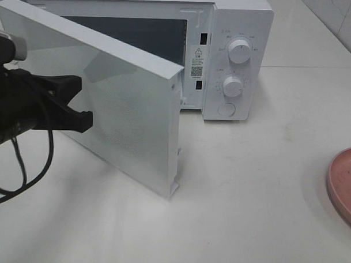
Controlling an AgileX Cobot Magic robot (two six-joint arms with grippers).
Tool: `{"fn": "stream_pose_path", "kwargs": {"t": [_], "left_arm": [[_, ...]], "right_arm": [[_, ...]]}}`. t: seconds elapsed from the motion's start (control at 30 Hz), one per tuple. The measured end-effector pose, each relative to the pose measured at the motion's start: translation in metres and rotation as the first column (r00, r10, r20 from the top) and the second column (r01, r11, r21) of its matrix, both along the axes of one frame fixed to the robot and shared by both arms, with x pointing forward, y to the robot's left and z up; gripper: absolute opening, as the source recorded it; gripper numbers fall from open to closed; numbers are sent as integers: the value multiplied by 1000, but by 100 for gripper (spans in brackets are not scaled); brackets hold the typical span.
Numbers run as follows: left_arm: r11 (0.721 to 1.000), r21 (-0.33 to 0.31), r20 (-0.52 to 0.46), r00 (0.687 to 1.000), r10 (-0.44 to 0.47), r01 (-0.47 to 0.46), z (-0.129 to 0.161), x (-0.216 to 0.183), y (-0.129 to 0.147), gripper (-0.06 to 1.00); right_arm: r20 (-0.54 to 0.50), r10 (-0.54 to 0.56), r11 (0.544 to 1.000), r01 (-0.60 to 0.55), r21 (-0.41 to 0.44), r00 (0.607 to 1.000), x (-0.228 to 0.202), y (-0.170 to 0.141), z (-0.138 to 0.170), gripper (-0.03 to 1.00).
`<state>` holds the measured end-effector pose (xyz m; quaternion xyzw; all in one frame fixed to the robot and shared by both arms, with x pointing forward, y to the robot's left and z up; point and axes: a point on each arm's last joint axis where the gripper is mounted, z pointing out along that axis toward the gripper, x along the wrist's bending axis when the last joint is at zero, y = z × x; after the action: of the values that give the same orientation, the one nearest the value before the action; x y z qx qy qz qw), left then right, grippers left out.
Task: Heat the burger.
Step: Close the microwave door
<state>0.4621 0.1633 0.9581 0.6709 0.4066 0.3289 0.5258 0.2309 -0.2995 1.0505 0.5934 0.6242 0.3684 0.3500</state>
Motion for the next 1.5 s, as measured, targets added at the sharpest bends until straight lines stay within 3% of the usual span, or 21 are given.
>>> {"fn": "stream_pose_path", "kwargs": {"t": [0.2,0.7,1.0,1.5], "left_arm": [[999,-34,-3,1000,-20,20,-1,25,-36,0],[998,-67,-36,999,-13,10,-11,80,-88,0],[997,-79,-56,998,-23,18,-13,98,-108,0],[998,-40,-83,996,-44,41,-12,120,-133,0]], "right_arm": [[0,0,1000,0,0,1000,0,0,0,75],[1,0,1000,0,0,1000,0,0,0,75],[1,0,1000,0,0,1000,0,0,0,75],[1,0,1000,0,0,1000,0,0,0,75]]}}
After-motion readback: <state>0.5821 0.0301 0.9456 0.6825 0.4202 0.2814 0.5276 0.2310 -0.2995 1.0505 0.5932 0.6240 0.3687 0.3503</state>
